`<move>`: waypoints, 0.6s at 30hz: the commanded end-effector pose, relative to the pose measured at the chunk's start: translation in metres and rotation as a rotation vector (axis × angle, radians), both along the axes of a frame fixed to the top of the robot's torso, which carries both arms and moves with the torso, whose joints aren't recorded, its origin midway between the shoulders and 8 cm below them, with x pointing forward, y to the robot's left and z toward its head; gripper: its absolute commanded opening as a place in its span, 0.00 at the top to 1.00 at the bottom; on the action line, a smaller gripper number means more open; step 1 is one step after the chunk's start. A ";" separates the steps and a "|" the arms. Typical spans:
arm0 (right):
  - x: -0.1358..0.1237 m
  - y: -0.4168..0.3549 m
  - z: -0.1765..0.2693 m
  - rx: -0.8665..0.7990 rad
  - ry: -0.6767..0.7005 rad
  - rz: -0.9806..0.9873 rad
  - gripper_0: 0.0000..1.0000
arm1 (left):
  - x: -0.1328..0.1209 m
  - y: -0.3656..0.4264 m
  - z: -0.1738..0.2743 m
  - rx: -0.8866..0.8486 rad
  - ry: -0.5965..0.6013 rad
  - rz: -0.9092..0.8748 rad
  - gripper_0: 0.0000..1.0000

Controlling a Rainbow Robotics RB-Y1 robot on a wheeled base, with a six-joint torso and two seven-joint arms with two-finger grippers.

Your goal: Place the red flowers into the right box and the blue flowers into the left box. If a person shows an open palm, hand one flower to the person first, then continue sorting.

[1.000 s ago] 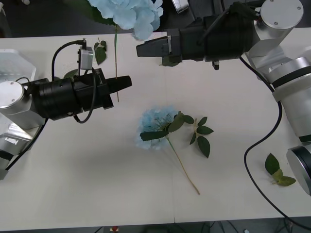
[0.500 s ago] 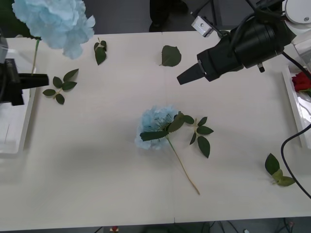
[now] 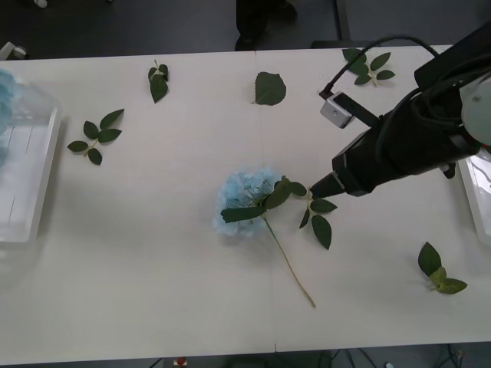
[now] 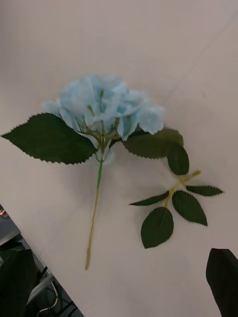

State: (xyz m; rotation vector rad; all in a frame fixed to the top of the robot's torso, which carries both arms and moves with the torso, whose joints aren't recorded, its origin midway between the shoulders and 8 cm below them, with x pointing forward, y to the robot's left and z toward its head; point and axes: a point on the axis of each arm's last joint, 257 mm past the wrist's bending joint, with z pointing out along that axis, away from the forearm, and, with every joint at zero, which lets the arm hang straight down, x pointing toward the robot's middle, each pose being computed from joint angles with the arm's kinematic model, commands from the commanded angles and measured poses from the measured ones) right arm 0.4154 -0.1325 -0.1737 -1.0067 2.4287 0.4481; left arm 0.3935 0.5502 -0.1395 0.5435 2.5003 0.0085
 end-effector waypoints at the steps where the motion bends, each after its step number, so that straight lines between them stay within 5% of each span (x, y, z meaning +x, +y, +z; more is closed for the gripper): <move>1: -0.021 -0.022 -0.035 -0.104 -0.001 -0.034 0.00 | -0.028 0.066 -0.002 0.098 0.059 0.114 1.00; 16: -0.032 0.004 -0.105 -0.172 -0.105 -0.089 0.00 | -0.037 0.132 -0.043 0.216 0.084 0.268 1.00; 18: -0.032 0.012 -0.108 -0.165 -0.108 -0.106 0.00 | -0.037 0.137 -0.045 0.243 0.088 0.270 0.91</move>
